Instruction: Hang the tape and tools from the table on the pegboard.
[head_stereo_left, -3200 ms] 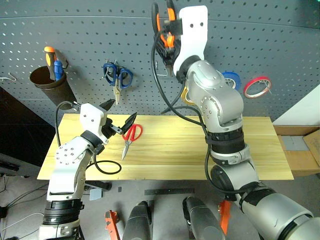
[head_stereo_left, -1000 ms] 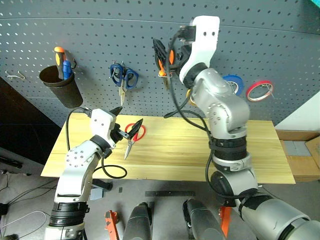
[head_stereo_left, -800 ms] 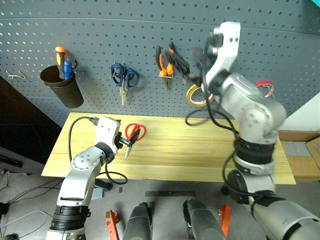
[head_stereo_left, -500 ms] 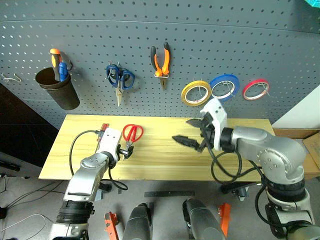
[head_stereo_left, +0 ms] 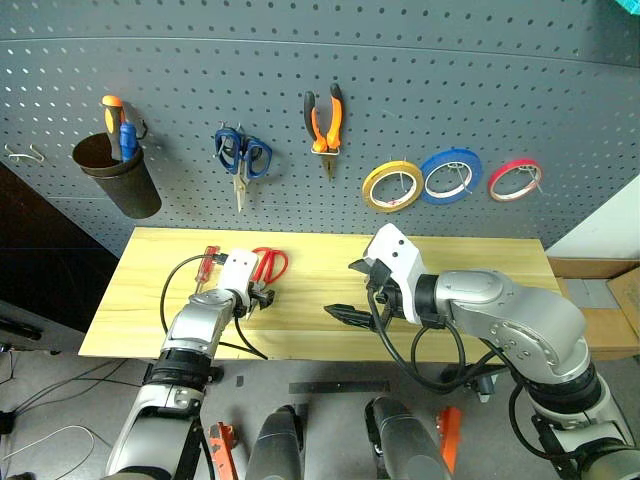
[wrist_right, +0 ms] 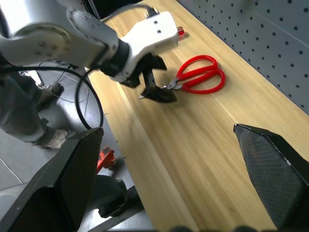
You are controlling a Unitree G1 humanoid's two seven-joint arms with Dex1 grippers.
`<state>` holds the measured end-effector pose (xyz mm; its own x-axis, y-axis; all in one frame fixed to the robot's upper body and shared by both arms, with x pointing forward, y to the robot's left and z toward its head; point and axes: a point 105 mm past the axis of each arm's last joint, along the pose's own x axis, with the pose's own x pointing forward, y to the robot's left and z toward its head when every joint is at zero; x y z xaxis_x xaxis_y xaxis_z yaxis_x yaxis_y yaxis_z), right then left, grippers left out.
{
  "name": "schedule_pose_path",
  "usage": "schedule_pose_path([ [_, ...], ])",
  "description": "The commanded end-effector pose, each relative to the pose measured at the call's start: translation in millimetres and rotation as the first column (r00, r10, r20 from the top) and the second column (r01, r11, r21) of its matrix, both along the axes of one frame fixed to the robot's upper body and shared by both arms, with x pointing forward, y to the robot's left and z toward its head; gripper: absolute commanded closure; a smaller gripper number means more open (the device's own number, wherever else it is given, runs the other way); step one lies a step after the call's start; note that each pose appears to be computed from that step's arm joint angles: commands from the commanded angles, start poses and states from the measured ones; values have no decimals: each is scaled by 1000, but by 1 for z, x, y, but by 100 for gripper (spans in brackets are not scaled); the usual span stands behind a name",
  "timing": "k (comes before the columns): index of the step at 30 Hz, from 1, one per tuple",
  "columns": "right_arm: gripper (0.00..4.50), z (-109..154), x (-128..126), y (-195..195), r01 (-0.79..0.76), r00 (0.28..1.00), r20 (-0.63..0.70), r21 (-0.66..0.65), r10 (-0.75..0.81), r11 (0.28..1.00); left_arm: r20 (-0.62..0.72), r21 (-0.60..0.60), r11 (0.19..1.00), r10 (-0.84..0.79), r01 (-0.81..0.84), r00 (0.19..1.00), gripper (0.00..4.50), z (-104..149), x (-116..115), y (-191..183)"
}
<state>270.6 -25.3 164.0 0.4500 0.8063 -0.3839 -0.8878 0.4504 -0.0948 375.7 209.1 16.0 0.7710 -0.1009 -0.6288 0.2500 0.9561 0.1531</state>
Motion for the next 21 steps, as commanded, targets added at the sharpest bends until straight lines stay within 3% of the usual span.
schedule_pose_path([
  [1, 1, 12, -3, 4, -26, 998, 58, 4, 25, 1000, -10, -2, 1000, -21, 21, 1000, 0, -4, 2, -4],
  [3, 1, 13, -2, 3, -21, 998, 62, 2, 21, 1000, -15, -3, 1000, -19, 19, 1000, 0, -6, 2, -4],
  [16, 0, 14, 4, -4, 9, 996, 93, -35, -5, 999, 0, 2, 1000, 5, -5, 1000, 431, -13, 1, 5],
  [21, 0, 11, 6, -8, 22, 994, 111, -66, -15, 998, 62, -8, 1000, -4, 4, 998, 432, -9, -1, 6],
])
